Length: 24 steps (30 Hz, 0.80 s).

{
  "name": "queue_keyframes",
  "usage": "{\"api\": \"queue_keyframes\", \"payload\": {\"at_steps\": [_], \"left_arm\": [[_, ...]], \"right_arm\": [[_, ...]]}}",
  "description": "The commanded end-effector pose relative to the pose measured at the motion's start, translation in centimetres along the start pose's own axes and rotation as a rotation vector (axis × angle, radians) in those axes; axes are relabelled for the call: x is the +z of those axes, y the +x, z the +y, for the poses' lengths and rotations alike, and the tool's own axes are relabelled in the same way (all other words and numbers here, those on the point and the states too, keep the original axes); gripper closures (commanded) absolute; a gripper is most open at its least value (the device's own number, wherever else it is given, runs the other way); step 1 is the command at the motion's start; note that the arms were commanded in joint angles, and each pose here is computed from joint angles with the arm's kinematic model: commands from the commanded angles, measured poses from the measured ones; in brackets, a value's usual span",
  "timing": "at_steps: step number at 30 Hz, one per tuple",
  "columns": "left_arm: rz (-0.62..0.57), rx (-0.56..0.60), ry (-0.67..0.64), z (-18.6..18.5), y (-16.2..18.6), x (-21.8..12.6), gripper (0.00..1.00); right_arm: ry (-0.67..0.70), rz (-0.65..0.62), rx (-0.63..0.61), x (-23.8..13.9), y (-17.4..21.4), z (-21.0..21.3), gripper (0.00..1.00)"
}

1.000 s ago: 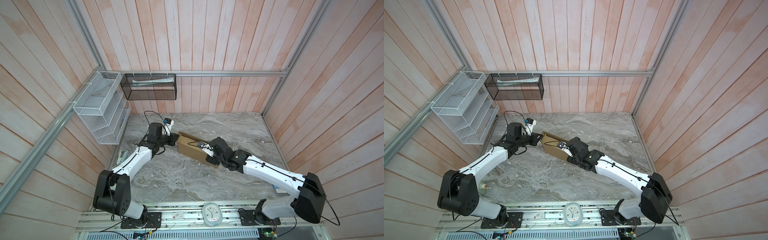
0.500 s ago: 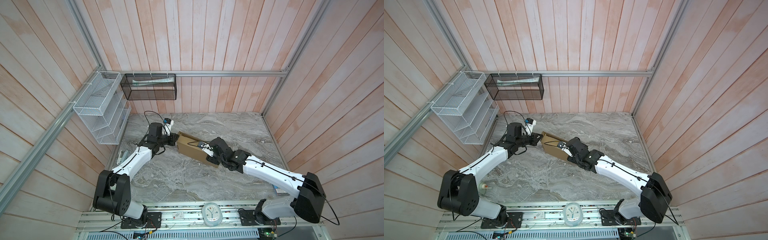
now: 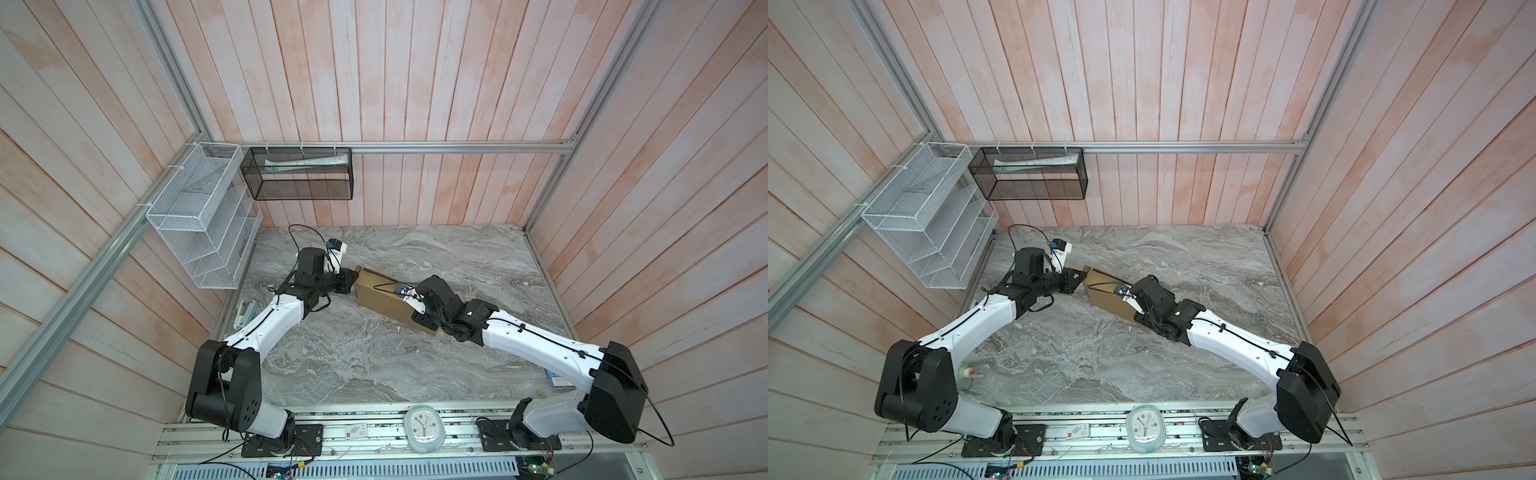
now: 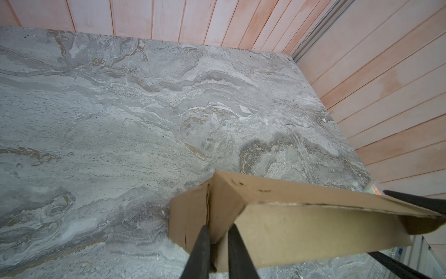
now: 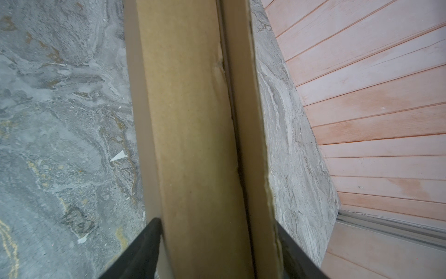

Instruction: Fold the paper box

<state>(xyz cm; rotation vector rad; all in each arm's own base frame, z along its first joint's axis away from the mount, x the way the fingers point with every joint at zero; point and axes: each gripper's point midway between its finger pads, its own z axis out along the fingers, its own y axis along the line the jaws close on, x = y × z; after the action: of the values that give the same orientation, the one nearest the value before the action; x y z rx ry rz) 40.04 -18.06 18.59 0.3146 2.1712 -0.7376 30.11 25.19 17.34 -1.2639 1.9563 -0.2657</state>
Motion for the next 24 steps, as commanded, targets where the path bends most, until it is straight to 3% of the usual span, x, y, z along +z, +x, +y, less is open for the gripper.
{"api": "queue_keyframes", "payload": {"at_steps": [1,15,24], "left_arm": [[-0.018,0.009,-0.002,-0.3,-0.1,-0.5,0.79],[-0.086,-0.025,0.013,-1.2,-2.4,-3.5,0.65],[-0.120,-0.104,0.055,0.1,-4.1,-5.8,0.53]], "right_arm": [[0.002,0.017,0.020,0.4,0.0,-0.2,0.32],[-0.002,0.012,0.019,0.5,-0.2,-0.2,0.33],[-0.004,0.003,0.023,0.5,-0.3,-0.3,0.33]]}}
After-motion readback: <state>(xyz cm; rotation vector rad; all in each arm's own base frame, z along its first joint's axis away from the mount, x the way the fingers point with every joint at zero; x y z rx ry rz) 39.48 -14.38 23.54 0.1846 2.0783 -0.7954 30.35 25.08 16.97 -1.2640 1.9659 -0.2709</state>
